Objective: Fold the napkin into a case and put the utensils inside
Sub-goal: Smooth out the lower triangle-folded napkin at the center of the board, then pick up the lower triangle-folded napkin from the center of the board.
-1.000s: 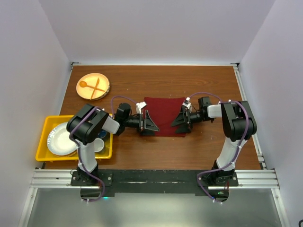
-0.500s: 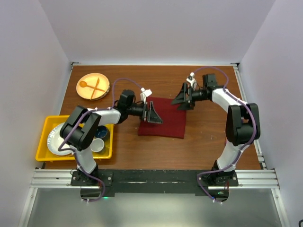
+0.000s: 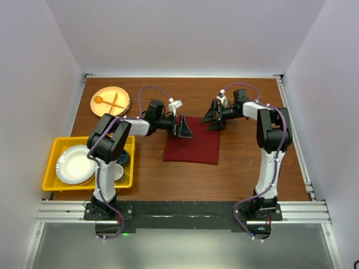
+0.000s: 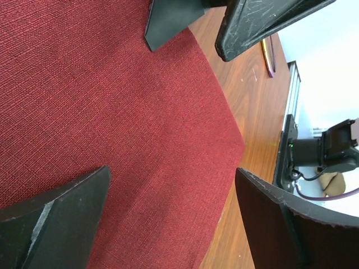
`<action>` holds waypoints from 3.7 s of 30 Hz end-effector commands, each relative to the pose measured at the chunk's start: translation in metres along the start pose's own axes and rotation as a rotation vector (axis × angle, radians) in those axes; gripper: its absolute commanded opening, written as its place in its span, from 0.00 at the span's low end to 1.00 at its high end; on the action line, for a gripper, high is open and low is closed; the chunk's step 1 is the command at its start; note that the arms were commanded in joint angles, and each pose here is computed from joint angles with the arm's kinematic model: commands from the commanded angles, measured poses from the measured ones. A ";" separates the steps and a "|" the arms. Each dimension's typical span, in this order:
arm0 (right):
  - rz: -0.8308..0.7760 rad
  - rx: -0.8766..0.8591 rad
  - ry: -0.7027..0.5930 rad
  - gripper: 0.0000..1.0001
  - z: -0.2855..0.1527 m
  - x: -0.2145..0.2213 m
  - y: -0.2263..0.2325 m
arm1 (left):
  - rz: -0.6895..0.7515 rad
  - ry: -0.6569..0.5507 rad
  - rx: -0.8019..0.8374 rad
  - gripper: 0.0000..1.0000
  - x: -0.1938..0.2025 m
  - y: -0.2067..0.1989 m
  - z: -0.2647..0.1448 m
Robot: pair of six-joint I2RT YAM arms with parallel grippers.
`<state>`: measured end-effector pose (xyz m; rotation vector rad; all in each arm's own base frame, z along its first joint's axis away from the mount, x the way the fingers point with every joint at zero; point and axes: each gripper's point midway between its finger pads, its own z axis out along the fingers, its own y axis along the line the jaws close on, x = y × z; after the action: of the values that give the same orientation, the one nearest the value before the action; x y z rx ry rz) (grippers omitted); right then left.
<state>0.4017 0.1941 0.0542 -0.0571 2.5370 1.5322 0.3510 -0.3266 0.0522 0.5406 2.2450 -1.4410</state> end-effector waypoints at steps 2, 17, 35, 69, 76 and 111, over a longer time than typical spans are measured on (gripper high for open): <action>-0.045 0.044 0.055 0.98 0.008 0.020 -0.030 | -0.084 0.100 -0.087 1.00 0.050 0.024 -0.010; -0.211 -0.058 0.247 0.98 -0.029 0.067 0.039 | 0.168 0.055 -0.071 1.00 0.034 -0.041 -0.047; -0.124 0.533 0.034 0.68 -0.069 0.021 -0.030 | 0.435 0.014 -0.311 0.69 -0.053 0.003 -0.083; 0.030 0.498 0.135 0.65 -0.052 0.035 -0.049 | 0.295 -0.044 -0.377 0.64 -0.050 0.035 -0.115; 0.039 0.456 0.116 0.57 -0.025 0.026 -0.055 | 0.277 -0.047 -0.377 0.64 -0.050 0.040 -0.119; -0.891 0.246 0.150 0.00 -0.027 0.013 0.039 | 0.684 0.125 -0.207 0.69 -0.069 0.077 -0.120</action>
<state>0.3715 0.1858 0.0742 -0.8980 2.4726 0.9943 0.4305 -0.1905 0.0722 1.0782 2.0606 -0.8151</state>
